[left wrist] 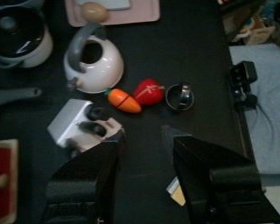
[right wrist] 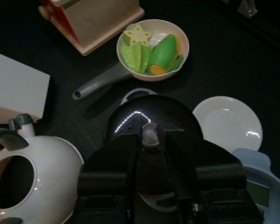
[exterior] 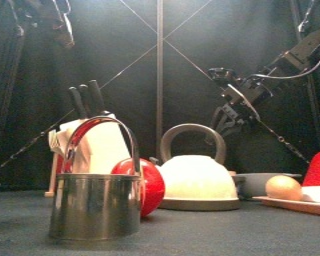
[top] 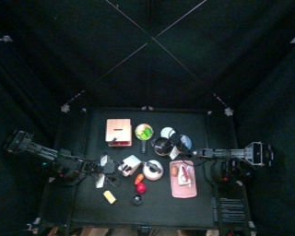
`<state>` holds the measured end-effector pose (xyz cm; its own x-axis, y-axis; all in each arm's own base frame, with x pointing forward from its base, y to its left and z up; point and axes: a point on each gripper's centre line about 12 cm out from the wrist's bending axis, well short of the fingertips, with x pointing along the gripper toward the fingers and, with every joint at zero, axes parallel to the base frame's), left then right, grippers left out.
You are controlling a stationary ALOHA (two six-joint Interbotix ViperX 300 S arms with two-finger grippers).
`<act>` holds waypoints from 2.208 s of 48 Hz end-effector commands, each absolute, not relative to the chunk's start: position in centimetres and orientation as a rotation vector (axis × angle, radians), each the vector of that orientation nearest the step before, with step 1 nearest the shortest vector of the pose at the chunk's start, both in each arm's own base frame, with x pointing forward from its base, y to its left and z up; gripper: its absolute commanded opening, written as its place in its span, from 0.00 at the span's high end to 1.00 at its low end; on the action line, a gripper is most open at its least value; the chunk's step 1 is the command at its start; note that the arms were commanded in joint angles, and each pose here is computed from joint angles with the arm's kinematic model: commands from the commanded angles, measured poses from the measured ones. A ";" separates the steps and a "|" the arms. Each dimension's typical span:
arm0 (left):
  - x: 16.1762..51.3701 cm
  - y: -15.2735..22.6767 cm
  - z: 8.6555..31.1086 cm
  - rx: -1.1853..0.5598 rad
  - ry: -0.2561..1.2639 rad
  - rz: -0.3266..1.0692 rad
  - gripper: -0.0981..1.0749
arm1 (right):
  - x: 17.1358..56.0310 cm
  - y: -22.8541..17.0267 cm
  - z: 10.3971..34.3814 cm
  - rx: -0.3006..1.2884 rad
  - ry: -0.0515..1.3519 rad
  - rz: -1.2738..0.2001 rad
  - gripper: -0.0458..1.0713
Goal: Grab egg sushi
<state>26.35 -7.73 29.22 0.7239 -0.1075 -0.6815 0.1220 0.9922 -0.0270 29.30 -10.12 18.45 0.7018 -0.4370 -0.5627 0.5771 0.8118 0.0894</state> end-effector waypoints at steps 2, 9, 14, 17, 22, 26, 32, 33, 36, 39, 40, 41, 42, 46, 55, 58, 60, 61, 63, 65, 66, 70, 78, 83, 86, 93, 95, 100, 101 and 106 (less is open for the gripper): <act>26.7 -8.9 29.0 0.019 0.694 -0.181 0.21 | 29.4 -10.1 19.4 0.294 0.520 -0.575 0.38; 25.7 -9.8 26.3 0.049 0.749 -0.218 0.14 | 29.4 -8.9 19.3 0.347 0.525 -0.553 0.38; 25.0 -10.3 23.8 0.062 0.825 -0.235 0.08 | 29.3 -8.0 19.0 0.394 0.535 -0.535 0.38; 24.7 -10.7 23.0 0.068 0.853 -0.249 0.06 | 29.3 -7.7 18.8 0.413 0.539 -0.536 0.38; 24.3 -11.9 22.1 0.102 0.904 -0.281 0.05 | 29.3 -7.5 18.8 0.447 0.538 -0.541 0.38; 23.7 -12.9 21.2 0.134 0.951 -0.306 0.05 | 29.4 -7.3 19.0 0.469 0.533 -0.534 0.38; 22.7 -14.5 19.4 0.191 1.062 -0.335 0.05 | 29.6 -7.1 19.4 0.476 0.521 -0.513 0.38; 22.7 -14.7 19.1 0.198 1.074 -0.337 0.05 | 29.6 -7.1 19.4 0.475 0.522 -0.510 0.38; 22.9 -15.0 18.2 0.220 1.114 -0.331 0.05 | 29.6 -7.1 19.5 0.476 0.519 -0.508 0.38; 23.2 -15.2 17.4 0.239 1.138 -0.326 0.05 | 29.6 -7.1 19.6 0.480 0.517 -0.507 0.38; 23.3 -15.2 17.0 0.249 1.149 -0.323 0.05 | 29.6 -7.0 19.6 0.482 0.517 -0.508 0.38; 23.4 -15.2 16.8 0.259 1.156 -0.320 0.05 | 29.6 -7.0 19.6 0.482 0.518 -0.506 0.38; 23.5 -15.2 16.5 0.272 1.163 -0.317 0.05 | 29.7 -7.0 19.6 0.483 0.516 -0.507 0.38; 23.8 -15.4 15.5 0.327 1.188 -0.314 0.05 | 29.7 -6.7 19.6 0.483 0.518 -0.499 0.38; 23.7 -15.7 13.8 0.339 1.260 -0.302 0.05 | 29.8 -6.4 19.6 0.481 0.520 -0.490 0.38; 23.7 -16.0 13.6 0.324 1.270 -0.304 0.05 | 29.8 -6.4 19.6 0.481 0.521 -0.487 0.38; 23.6 -16.0 13.4 0.317 1.277 -0.304 0.05 | 29.8 -6.4 19.6 0.480 0.521 -0.488 0.38; 23.7 -16.0 13.3 0.313 1.280 -0.302 0.05 | 29.8 -6.4 19.6 0.481 0.521 -0.487 0.38; 23.6 -16.0 13.1 0.315 1.286 -0.302 0.05 | 29.8 -6.4 19.6 0.481 0.520 -0.490 0.38; 23.5 -16.0 12.8 0.321 1.294 -0.301 0.05 | 29.8 -6.4 19.6 0.481 0.520 -0.490 0.38; 23.5 -15.9 12.7 0.323 1.296 -0.299 0.05 | 29.8 -6.4 19.6 0.481 0.522 -0.489 0.38; 23.5 -15.9 12.2 0.339 1.298 -0.302 0.05 | 29.8 -6.4 19.5 0.481 0.523 -0.491 0.38; 24.1 -16.2 11.4 0.356 1.280 -0.314 0.05 | 29.7 -6.4 19.4 0.481 0.526 -0.490 0.38; 24.2 -16.3 10.7 0.360 1.289 -0.315 0.05 | 29.7 -6.4 19.4 0.481 0.528 -0.491 0.38; 24.2 -16.2 10.4 0.365 1.300 -0.313 0.05 | 29.7 -6.4 19.3 0.482 0.529 -0.489 0.38; 24.1 -16.2 10.0 0.367 1.313 -0.310 0.06 | 29.7 -6.4 19.3 0.481 0.529 -0.491 0.38; 24.0 -16.2 10.0 0.367 1.315 -0.309 0.06 | 29.7 -6.4 19.3 0.481 0.529 -0.491 0.38; 23.8 -16.1 9.8 0.365 1.322 -0.308 0.07 | 29.7 -6.4 19.3 0.482 0.529 -0.489 0.38; 23.8 -16.1 9.8 0.364 1.321 -0.308 0.08 | 29.7 -6.4 19.3 0.483 0.529 -0.491 0.38; 23.9 -16.1 9.8 0.366 1.317 -0.310 0.13 | 29.7 -6.4 19.3 0.482 0.529 -0.489 0.38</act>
<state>23.63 -16.10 9.71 0.2180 -0.0115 -0.9759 0.4230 0.9022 0.0838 29.40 -6.41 18.18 0.7335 -0.3119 -0.6039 0.5643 0.7747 0.2852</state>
